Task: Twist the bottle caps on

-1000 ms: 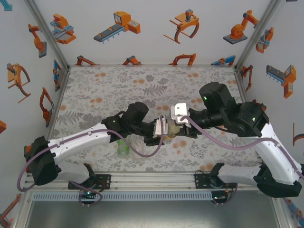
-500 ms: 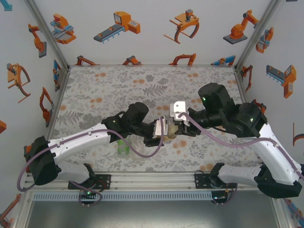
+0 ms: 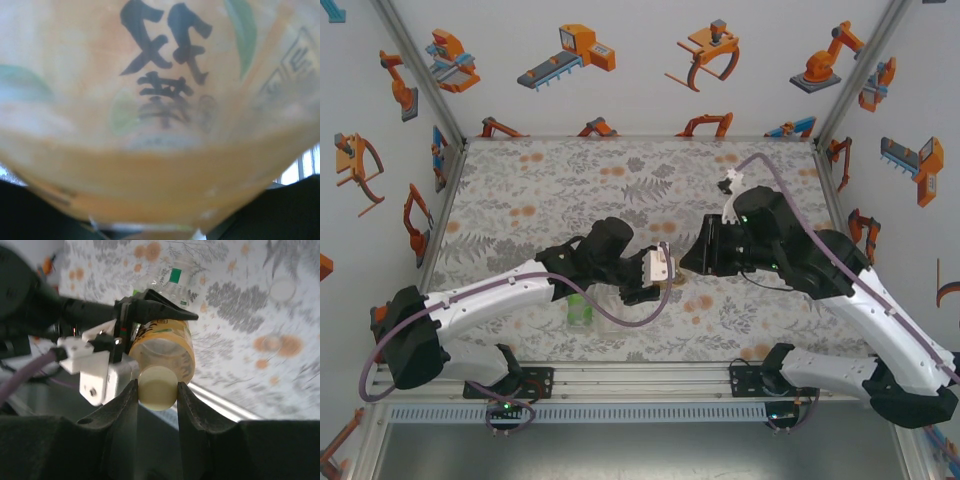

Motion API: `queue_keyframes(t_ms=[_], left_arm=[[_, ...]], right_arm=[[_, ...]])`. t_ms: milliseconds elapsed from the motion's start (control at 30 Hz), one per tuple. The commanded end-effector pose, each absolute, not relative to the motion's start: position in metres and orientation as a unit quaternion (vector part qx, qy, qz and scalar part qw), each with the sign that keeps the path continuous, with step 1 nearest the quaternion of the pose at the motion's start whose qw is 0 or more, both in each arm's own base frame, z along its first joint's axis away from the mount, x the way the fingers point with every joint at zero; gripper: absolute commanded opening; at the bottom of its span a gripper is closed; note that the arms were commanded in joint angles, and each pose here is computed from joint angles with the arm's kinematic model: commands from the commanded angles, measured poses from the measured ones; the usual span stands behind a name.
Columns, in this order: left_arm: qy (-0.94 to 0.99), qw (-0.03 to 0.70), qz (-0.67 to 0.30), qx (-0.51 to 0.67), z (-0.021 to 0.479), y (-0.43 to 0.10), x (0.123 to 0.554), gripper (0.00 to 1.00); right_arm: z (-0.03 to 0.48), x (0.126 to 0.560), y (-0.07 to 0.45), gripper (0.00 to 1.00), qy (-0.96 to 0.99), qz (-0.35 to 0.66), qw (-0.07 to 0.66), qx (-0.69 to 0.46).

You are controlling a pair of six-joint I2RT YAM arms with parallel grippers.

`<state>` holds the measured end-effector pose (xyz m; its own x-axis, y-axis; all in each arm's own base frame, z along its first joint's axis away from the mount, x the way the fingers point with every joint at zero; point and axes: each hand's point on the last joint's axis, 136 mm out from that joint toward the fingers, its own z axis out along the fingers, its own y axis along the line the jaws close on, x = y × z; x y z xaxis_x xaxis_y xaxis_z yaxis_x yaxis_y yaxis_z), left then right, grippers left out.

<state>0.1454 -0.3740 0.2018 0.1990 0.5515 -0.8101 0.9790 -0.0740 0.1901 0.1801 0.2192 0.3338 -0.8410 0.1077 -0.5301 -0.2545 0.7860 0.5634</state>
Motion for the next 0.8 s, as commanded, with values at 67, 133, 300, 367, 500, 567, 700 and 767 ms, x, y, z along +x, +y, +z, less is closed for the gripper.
queue_keyframes(t_ms=[67, 133, 300, 367, 500, 567, 700, 767], left_arm=[[0.529, 0.445, -0.300, 0.657, 0.242, -0.391, 0.151, 0.00], [0.530, 0.441, -0.299, 0.660, 0.241, -0.390, 0.150, 0.00], [0.526, 0.434, -0.305, 0.665, 0.240, -0.388, 0.145, 0.00], [0.521, 0.432, -0.313, 0.666, 0.241, -0.387, 0.141, 0.00], [0.523, 0.430, -0.316, 0.664, 0.242, -0.386, 0.140, 0.00], [0.522, 0.427, -0.320, 0.665, 0.243, -0.384, 0.137, 0.00], [0.514, 0.415, -0.341, 0.669, 0.247, -0.380, 0.126, 0.00], [0.506, 0.410, -0.353, 0.671, 0.248, -0.379, 0.120, 0.00]], right_arm=[[0.320, 0.189, 0.212, 0.00, 0.903, 0.334, 0.225, 0.149], [0.326, 0.191, 0.215, 0.00, 0.894, 0.352, 0.238, 0.143], [0.356, 0.191, 0.227, 0.29, 0.885, 0.363, 0.292, 0.018], [0.374, 0.189, 0.229, 0.42, 0.873, 0.357, 0.327, -0.057], [0.392, 0.175, 0.232, 0.54, 0.839, 0.334, 0.372, -0.213], [0.398, 0.157, 0.239, 0.53, 0.798, 0.334, 0.383, -0.324], [0.407, 0.120, 0.241, 0.54, 0.695, 0.325, 0.403, -0.499], [0.406, 0.102, 0.240, 0.54, 0.633, 0.315, 0.402, -0.582]])
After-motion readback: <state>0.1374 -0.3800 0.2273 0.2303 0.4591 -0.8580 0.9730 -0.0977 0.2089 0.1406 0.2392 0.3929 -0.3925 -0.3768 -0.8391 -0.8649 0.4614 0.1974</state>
